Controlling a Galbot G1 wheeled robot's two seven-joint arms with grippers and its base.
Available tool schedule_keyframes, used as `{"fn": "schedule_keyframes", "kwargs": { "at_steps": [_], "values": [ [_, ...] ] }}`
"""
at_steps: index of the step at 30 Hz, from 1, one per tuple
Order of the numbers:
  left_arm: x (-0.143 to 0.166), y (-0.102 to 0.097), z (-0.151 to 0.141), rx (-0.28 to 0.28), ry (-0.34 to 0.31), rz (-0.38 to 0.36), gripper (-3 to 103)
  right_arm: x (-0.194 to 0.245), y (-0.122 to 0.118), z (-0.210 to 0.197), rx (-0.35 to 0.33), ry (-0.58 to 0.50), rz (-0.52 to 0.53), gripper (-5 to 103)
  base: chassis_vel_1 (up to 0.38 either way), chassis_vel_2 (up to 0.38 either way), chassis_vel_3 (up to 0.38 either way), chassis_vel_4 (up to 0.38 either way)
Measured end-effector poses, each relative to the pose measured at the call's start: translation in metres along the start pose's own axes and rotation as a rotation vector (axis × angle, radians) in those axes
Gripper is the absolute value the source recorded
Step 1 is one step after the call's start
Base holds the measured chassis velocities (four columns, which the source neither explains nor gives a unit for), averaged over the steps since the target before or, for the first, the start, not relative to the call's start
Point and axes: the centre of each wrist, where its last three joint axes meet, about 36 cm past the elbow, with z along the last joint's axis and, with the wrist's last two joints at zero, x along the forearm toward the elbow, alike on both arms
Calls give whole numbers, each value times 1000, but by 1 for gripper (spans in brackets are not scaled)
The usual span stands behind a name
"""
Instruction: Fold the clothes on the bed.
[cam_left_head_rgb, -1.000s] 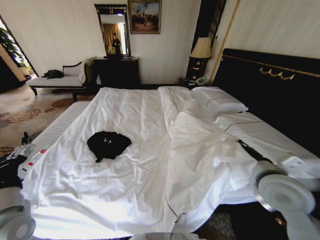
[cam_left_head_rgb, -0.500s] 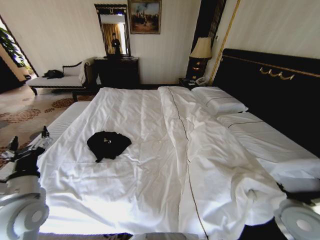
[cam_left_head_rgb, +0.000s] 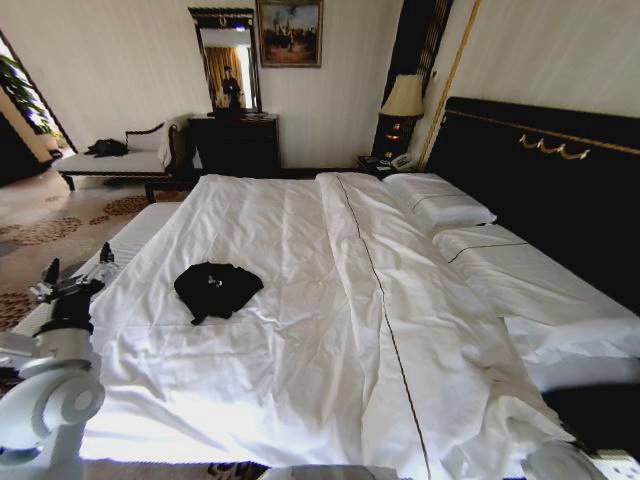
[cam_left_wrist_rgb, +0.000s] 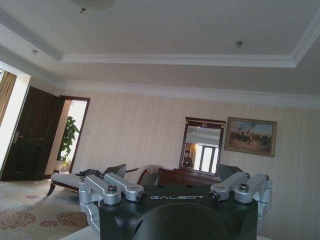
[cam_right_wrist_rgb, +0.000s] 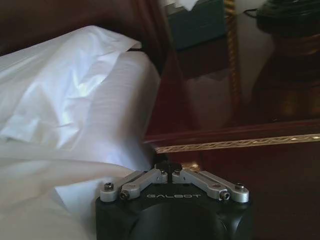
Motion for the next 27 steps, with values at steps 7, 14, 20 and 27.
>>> {"fn": "schedule_keyframes", "kwargs": {
  "at_steps": [7,14,20,27],
  "values": [
    [-15,0,5,17,1,13,100,-15,-24,3,14,-39,78,0,0,0,0,0],
    [-17,-4,15,36,18,18,100,-2,-27,12,46,-52,95,15,0,0,0,0],
    [-13,-6,16,40,19,19,100,26,-12,-20,0,-128,22,37,0,0,0,0],
    [-10,0,10,30,0,7,100,99,32,-68,-86,-185,-153,58,0,0,0,0]
  ]
}}
